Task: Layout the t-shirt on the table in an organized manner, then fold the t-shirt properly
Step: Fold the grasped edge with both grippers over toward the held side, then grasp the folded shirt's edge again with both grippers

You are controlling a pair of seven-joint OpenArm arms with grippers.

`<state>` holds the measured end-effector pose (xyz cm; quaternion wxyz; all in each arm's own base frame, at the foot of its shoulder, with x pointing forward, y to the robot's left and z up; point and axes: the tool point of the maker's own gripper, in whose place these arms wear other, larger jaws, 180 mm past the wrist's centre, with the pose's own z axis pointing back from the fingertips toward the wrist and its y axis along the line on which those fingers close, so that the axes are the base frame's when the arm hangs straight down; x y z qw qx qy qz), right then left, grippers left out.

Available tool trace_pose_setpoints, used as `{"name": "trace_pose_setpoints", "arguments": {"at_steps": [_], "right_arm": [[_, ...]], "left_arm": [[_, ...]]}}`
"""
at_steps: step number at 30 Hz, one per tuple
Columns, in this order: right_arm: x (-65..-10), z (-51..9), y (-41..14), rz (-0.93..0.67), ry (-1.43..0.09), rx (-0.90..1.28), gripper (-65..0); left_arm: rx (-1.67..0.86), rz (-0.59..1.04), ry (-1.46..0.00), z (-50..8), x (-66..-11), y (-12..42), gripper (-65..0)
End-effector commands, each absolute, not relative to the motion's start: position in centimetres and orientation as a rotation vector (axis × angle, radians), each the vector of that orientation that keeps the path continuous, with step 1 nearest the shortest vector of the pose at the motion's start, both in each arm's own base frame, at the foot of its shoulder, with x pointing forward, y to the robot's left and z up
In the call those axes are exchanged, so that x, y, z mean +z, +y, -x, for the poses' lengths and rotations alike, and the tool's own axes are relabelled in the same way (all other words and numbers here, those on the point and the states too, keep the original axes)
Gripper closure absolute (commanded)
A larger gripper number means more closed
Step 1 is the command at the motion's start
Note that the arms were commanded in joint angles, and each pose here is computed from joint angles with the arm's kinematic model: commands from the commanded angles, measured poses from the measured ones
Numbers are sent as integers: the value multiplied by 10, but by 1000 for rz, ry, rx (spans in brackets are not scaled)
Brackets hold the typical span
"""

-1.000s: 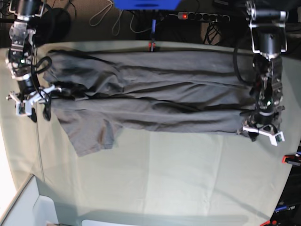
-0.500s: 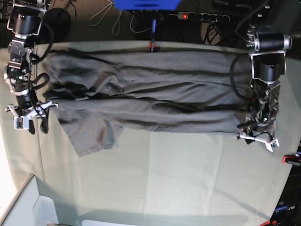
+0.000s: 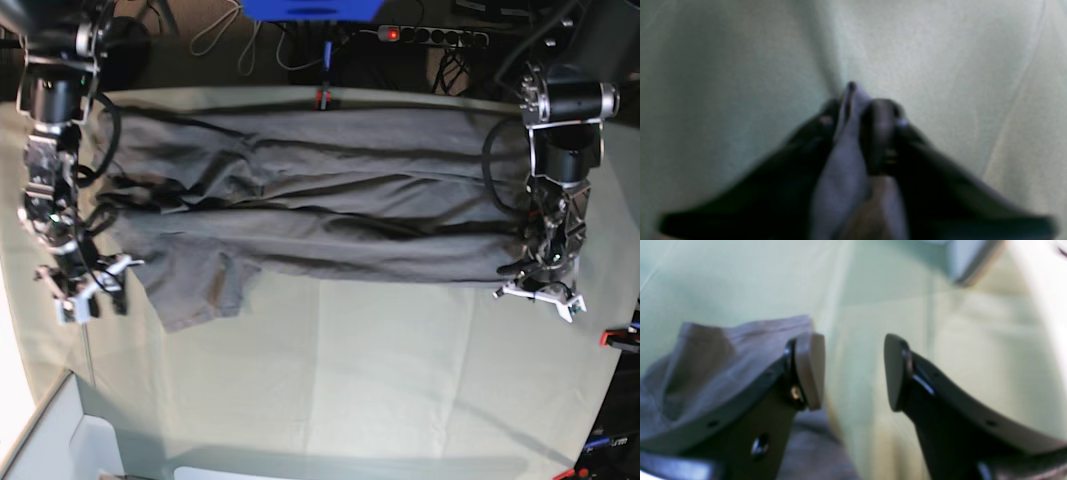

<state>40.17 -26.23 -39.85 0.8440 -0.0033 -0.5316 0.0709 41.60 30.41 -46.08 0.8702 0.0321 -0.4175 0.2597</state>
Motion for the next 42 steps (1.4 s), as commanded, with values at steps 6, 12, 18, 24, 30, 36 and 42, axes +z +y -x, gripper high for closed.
{"name": "trace_pose_setpoints", "arguments": {"at_steps": [6,12,18,24,30,36,42], "right_arm": [[-418,-430,-259,-37,-1041,148,-294],[-436,-436,-239,-64,-959,212,-295],[-453,-430,-233,-78,-901,219,-295],[-459,-425,-234,-81,-883,210,-246],[-435,-442,-230,-70,-947,241,0],[-403,-460,-226,-47,-1002,281,0],[-359,-487,-222,-31,-1106,302,0]], "left_arm": [[543,-83,-922,-428,-443,316,-1],[545,-85,-913,-425,-447,316,0],[545,-82,-910,-424,-448,314,0],[545,-82,-910,-424,-448,314,0],[533,-71,-957,-436,-431,312,0],[511,-66,-1034,-448,-406,312,0],[499,-59,-1098,-459,-382,311,0]]}}
